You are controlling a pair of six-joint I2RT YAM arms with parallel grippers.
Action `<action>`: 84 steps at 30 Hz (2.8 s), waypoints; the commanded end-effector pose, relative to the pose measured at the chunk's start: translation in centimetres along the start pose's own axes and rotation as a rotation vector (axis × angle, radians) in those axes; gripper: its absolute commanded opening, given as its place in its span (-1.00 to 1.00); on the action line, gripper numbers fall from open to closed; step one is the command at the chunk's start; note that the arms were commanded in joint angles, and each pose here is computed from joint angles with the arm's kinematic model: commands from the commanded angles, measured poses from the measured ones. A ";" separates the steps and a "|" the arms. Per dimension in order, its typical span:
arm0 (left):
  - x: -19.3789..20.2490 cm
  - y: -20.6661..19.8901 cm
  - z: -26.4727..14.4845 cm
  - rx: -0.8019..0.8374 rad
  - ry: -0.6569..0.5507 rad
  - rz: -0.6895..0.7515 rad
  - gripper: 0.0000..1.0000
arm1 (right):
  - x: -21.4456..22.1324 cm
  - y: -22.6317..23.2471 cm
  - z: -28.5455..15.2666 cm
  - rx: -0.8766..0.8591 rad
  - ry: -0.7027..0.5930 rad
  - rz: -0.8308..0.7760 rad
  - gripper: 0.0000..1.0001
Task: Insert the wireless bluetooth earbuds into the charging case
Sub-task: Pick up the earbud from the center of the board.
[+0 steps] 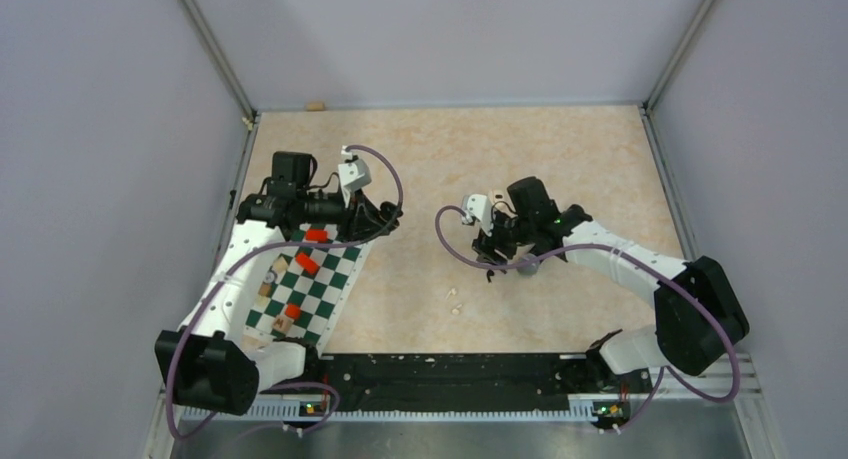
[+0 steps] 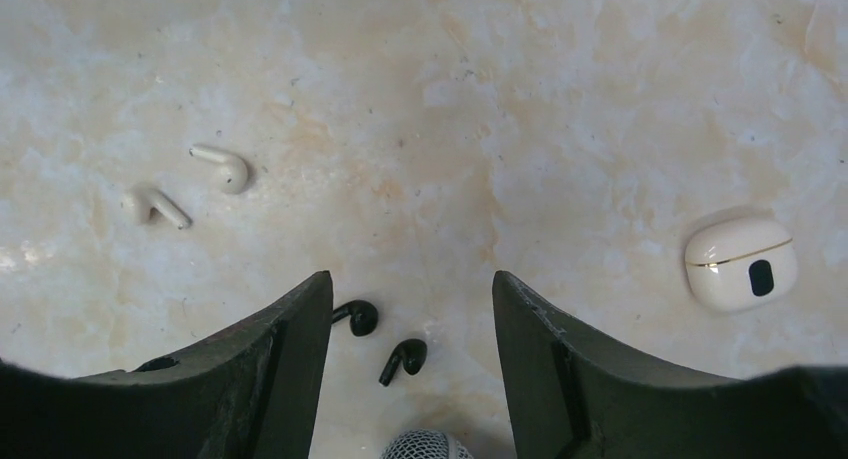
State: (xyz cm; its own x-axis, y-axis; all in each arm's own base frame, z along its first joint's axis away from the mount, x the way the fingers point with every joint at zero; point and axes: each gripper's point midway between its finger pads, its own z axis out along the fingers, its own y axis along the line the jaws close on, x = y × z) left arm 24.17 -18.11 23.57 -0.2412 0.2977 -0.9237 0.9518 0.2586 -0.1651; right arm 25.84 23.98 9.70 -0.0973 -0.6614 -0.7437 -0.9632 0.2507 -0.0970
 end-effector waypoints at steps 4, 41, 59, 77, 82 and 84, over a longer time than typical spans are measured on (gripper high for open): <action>-0.9 -2.0 -0.4 0.075 -0.043 0.069 -1.00 | 2.3 -1.1 -0.3 0.030 0.078 -0.052 0.12; -0.8 -3.6 -0.8 0.119 -0.077 0.114 -1.00 | 7.6 1.5 2.3 -0.142 0.201 0.033 -0.01; -0.8 -3.6 -1.0 0.119 -0.089 0.111 -1.00 | 7.1 1.6 2.9 -0.158 0.180 0.065 -0.64; -1.9 -0.2 -0.4 -0.005 -0.120 0.047 -1.00 | -3.3 -4.1 -2.5 0.190 -0.131 0.041 -0.78; -4.4 2.2 -0.9 -0.151 -0.138 0.100 -1.00 | -9.0 -7.1 -7.4 0.391 -0.270 0.001 -0.79; -5.9 3.0 -1.3 -0.205 -0.141 0.130 -1.00 | -11.8 -7.7 -9.7 0.461 -0.320 -0.049 -0.80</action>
State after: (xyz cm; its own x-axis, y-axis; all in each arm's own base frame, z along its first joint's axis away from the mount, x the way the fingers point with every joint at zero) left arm 25.39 -18.07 24.30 -0.2141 0.2317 -0.9489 0.9388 0.3170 -0.1344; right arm 29.39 22.66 16.36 -0.0622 -0.5510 -0.8322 -0.8655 0.4451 -0.2300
